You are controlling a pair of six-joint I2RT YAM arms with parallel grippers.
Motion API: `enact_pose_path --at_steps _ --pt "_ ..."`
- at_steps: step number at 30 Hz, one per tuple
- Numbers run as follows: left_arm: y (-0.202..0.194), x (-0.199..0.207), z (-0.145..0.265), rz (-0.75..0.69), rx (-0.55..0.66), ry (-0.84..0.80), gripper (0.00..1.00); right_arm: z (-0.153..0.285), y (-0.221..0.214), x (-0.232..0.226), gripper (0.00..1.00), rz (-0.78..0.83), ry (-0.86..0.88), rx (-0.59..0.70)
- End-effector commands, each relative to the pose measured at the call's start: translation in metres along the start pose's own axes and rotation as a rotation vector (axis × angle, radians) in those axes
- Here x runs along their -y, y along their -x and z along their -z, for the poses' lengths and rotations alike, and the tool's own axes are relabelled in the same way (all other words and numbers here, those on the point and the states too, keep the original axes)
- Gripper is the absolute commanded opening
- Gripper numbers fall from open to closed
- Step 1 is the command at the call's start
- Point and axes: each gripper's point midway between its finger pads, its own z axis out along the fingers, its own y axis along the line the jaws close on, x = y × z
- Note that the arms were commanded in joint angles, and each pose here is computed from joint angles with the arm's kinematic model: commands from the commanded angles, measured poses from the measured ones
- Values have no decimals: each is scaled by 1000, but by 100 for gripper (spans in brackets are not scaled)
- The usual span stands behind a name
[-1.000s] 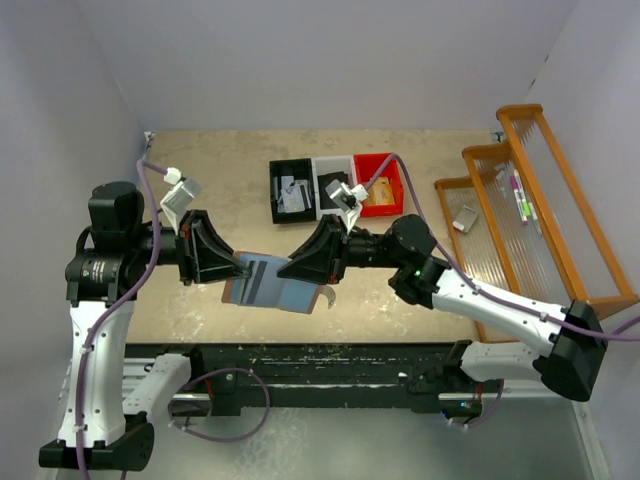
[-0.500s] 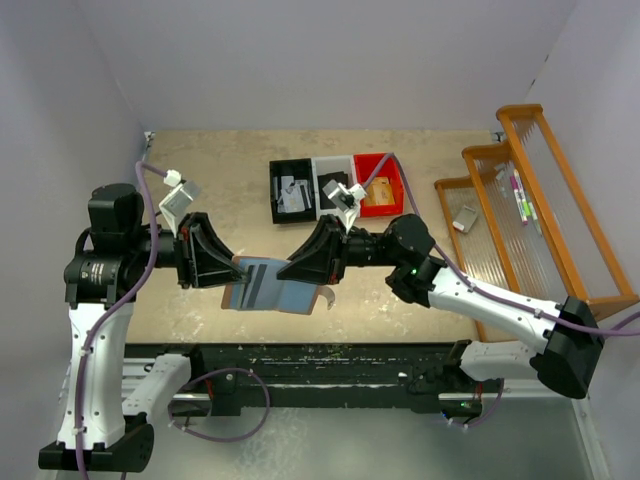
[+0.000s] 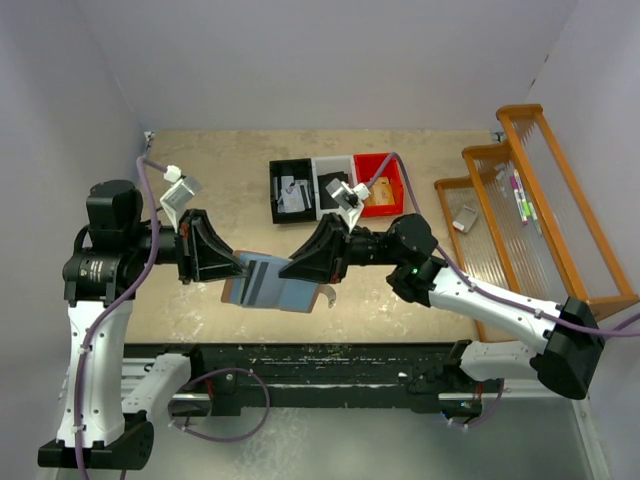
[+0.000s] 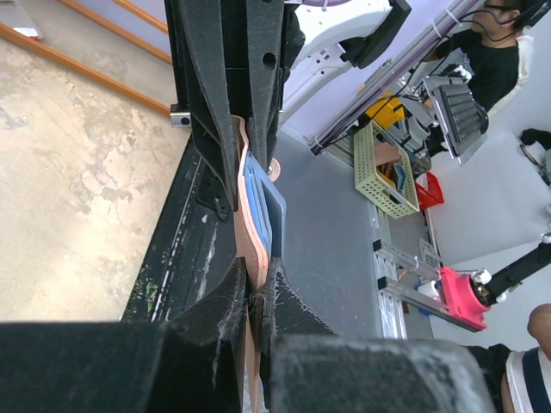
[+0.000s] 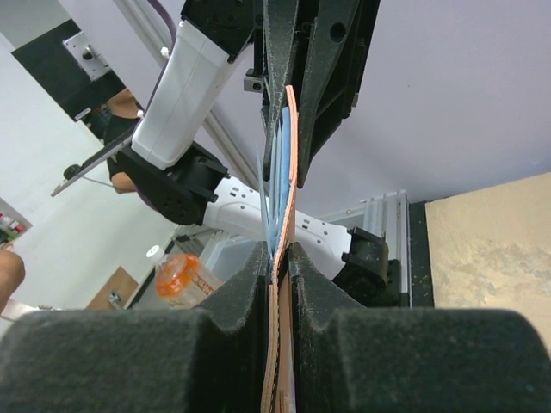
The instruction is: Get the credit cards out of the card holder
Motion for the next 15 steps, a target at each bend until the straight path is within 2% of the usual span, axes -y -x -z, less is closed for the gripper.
enact_pose_path --at_steps 1,2,3,5,6,7,11,15 --pt "9 6 0 -74 21 35 0 2 18 -20 0 77 59 59" --pt "12 2 0 -90 33 74 0 2 19 -20 3 78 55 61" --pt "14 1 1 -112 43 99 0 2 20 -20 13 78 49 64" --pt "23 -11 5 -189 70 220 0 2 22 -15 53 67 16 71" --pt "24 -16 7 -209 69 266 0 2 24 -11 65 66 -9 75" --pt "26 -21 10 -244 67 309 0 2 25 -7 73 68 -37 79" --pt "28 -45 23 -315 49 469 0 4 34 13 86 85 -171 108" --pt "28 -47 24 -329 35 479 0 9 43 21 91 106 -255 129"
